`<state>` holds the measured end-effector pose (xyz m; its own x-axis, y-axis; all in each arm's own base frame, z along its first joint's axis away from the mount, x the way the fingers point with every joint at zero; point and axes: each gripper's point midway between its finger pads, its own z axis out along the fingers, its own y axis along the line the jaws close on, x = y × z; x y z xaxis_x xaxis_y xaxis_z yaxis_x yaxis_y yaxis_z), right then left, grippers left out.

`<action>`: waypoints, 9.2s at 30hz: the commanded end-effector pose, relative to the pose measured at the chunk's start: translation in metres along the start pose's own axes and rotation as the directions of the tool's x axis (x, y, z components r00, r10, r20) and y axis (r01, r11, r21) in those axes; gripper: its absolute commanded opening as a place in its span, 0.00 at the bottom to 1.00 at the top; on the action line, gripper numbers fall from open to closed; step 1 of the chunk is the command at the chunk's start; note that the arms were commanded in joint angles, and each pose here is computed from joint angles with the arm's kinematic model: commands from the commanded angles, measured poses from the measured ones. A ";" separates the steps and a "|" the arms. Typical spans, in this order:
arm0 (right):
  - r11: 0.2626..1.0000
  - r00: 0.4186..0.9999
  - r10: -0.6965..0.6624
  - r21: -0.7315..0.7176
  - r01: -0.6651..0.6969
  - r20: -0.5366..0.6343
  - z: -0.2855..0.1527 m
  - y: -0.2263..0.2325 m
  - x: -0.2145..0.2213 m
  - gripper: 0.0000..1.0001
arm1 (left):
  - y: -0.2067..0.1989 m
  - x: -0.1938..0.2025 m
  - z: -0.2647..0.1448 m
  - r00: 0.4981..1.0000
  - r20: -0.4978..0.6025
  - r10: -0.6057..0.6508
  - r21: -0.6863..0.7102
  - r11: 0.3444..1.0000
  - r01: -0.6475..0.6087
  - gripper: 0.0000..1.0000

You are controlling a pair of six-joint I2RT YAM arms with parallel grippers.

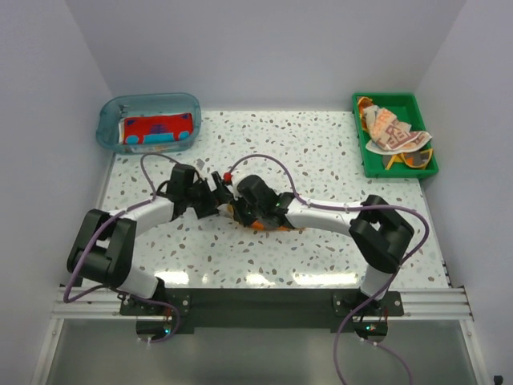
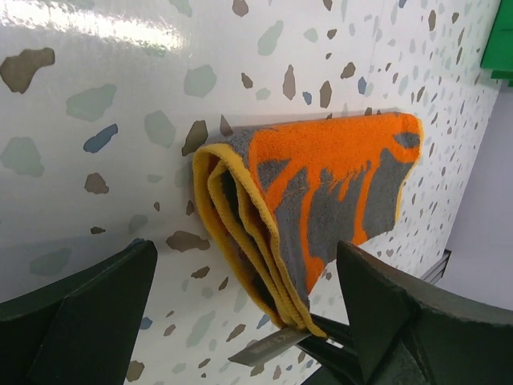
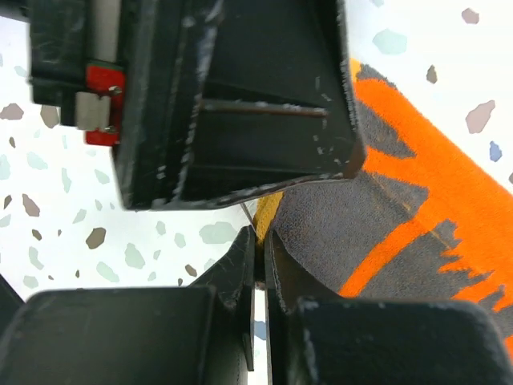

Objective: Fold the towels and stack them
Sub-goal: Neatly place the folded towel into the bin

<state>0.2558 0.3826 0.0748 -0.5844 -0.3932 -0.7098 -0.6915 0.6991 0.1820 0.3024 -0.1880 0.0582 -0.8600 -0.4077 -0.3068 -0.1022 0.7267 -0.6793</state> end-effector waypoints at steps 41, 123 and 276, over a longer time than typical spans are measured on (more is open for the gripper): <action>0.985 0.996 0.092 0.149 -0.089 -0.011 -0.046 -0.045 0.000 0.63 | 0.027 -0.031 -0.066 0.958 0.240 0.158 -0.225 0.969 -0.103 0.77; 0.963 0.871 -0.126 0.153 0.223 -0.475 0.011 -0.035 0.078 0.00 | 0.041 -0.053 -0.062 0.967 0.175 0.185 -0.150 0.976 -0.159 1.00; 0.567 0.695 -0.017 0.579 -0.585 0.719 -0.480 -0.168 0.032 0.99 | -0.041 -0.065 -0.389 0.398 0.783 0.478 -0.462 0.875 -0.143 1.00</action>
<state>0.1567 -0.0293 0.3532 -0.1007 0.2148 -0.9715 0.2189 0.9573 0.1890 0.1694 0.0109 0.3916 0.0755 -0.2845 -0.9557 -0.1131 0.9498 -0.2917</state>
